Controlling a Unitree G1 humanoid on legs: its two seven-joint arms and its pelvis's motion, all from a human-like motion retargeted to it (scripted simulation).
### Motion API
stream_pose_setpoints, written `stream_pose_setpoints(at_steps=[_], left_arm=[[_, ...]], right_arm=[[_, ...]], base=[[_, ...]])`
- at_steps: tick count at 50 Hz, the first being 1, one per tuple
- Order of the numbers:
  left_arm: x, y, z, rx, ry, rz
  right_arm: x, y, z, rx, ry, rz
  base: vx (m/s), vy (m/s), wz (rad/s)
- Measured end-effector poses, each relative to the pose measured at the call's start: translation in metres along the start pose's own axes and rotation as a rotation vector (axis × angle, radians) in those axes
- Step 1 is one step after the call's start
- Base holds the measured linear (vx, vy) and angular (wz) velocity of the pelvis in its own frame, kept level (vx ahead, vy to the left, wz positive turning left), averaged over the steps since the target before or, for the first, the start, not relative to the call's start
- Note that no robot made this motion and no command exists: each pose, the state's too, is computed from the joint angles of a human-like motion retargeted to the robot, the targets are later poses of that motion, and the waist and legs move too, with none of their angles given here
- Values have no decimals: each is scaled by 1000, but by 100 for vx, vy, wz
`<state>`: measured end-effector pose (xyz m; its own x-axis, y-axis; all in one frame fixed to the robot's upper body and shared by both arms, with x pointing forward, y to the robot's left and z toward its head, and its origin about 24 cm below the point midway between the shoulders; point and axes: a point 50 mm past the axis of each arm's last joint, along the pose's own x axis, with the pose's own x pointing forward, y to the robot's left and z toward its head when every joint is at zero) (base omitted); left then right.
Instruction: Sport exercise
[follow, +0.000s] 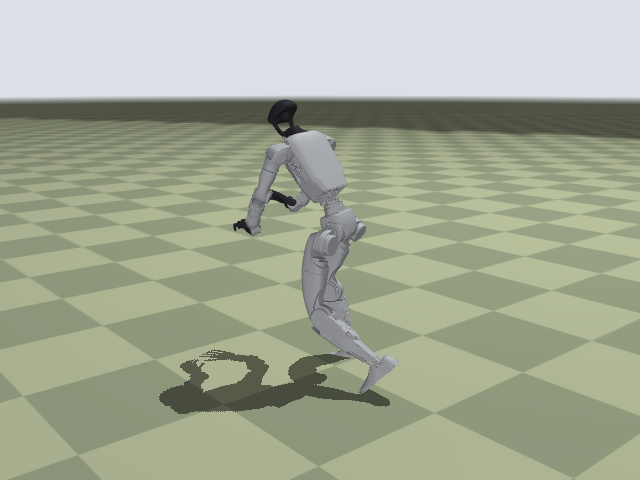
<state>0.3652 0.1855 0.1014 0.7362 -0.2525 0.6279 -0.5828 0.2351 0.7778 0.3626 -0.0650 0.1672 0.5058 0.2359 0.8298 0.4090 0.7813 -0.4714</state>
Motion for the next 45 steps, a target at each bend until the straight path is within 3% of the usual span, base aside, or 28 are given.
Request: stream_pose_setpoints(at_steps=[18, 45], left_arm=[[-44, -27, 4, 25, 86, -153], [-100, -48, 14, -24, 152, -314]], right_arm=[[-76, 14, -20, -5, 213, 162], [-153, 28, 0, 108, 407, 209]], base=[[0, 0, 0], [0, 0, 0]])
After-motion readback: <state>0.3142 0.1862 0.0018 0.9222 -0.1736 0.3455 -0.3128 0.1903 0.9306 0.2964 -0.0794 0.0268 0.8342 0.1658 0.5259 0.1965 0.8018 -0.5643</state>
